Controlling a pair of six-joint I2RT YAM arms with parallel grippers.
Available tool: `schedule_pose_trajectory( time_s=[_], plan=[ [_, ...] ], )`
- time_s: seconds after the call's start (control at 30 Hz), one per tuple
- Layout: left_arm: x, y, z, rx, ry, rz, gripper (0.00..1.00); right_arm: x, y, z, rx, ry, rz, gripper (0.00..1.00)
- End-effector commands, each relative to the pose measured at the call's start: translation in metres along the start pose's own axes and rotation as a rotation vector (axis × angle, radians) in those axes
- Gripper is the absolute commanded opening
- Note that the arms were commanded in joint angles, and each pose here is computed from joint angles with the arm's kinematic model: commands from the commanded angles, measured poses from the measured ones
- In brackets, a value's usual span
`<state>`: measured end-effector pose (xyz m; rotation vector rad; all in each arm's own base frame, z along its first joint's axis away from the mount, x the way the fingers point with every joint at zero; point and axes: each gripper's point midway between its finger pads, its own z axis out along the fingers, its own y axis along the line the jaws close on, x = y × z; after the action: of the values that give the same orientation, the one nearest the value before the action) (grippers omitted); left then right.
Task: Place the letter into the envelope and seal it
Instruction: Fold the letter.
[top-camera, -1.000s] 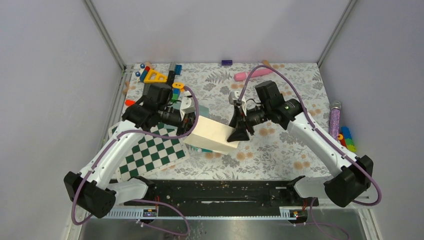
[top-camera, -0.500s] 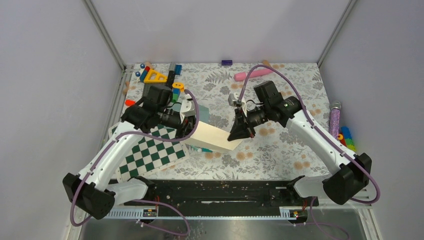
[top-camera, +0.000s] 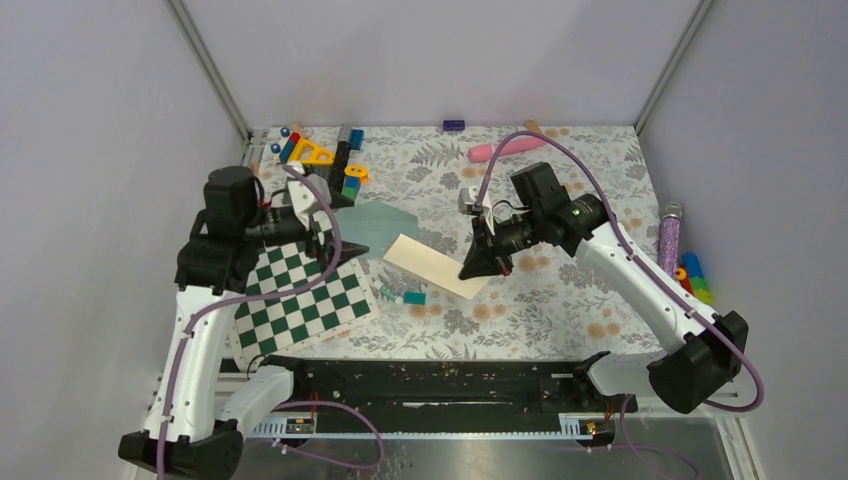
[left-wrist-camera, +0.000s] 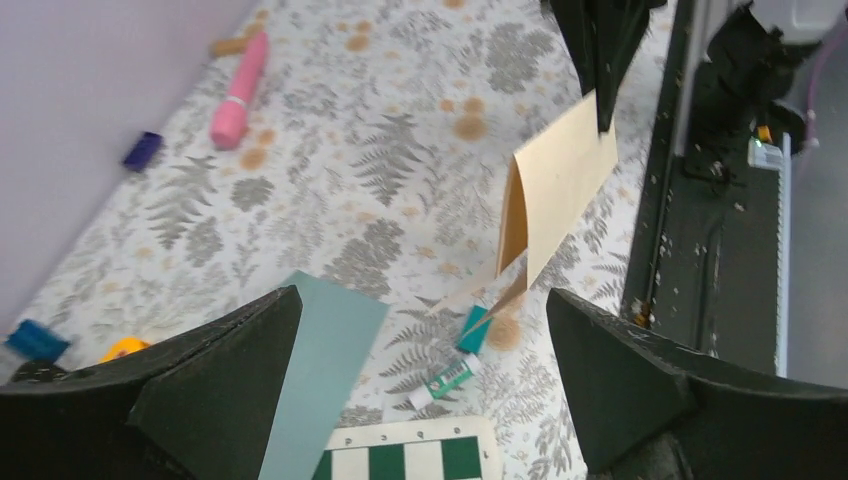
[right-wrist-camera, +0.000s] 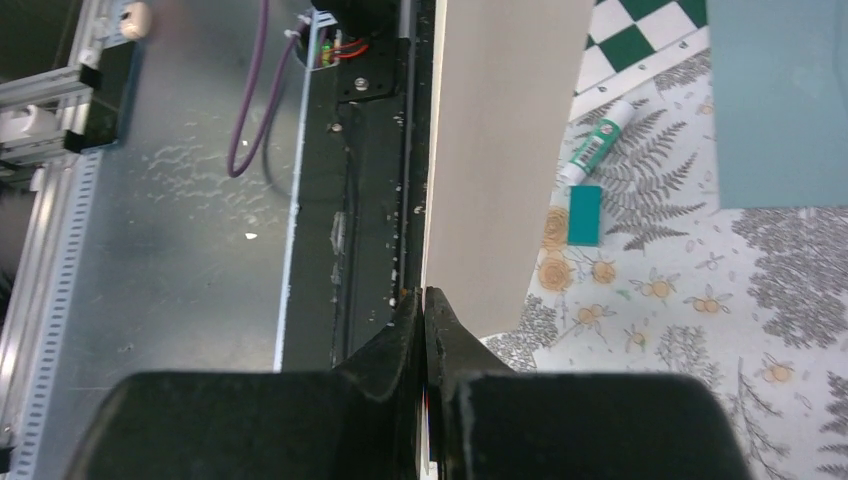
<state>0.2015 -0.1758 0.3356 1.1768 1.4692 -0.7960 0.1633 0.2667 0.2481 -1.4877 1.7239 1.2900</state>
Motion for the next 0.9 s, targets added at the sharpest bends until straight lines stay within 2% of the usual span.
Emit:
schedule_pose_trajectory(
  time_s=[0.0,0.13,0.27,0.5,0.67,0.77,0.87],
  plan=[
    [-0.050,0.003,-0.015,0.009,-0.103,0.063,0.99,-0.014,-0.018,-0.005,0.107,-0.009,-0.027,0.00],
    [-0.077,-0.011,-0.005,0.097,-0.131,0.077,0.99,-0.011,-0.027,-0.002,0.127,0.007,0.000,0.00],
    [-0.063,-0.034,0.034,0.197,-0.010,0.130,0.99,-0.010,-0.026,0.000,0.111,0.009,0.018,0.00],
    [-0.041,-0.054,0.085,0.357,0.129,0.119,0.95,-0.007,-0.020,-0.001,0.075,0.019,0.012,0.00],
    [-0.025,-0.063,0.111,0.426,0.215,0.113,0.79,-0.007,-0.009,-0.004,0.047,0.016,-0.015,0.00],
    [-0.018,-0.067,0.120,0.452,0.246,0.103,0.63,-0.007,-0.008,-0.005,0.056,0.017,-0.032,0.00],
    [-0.013,-0.067,0.124,0.456,0.262,0.100,0.40,-0.006,-0.009,-0.006,0.070,0.022,-0.043,0.00]
  ],
)
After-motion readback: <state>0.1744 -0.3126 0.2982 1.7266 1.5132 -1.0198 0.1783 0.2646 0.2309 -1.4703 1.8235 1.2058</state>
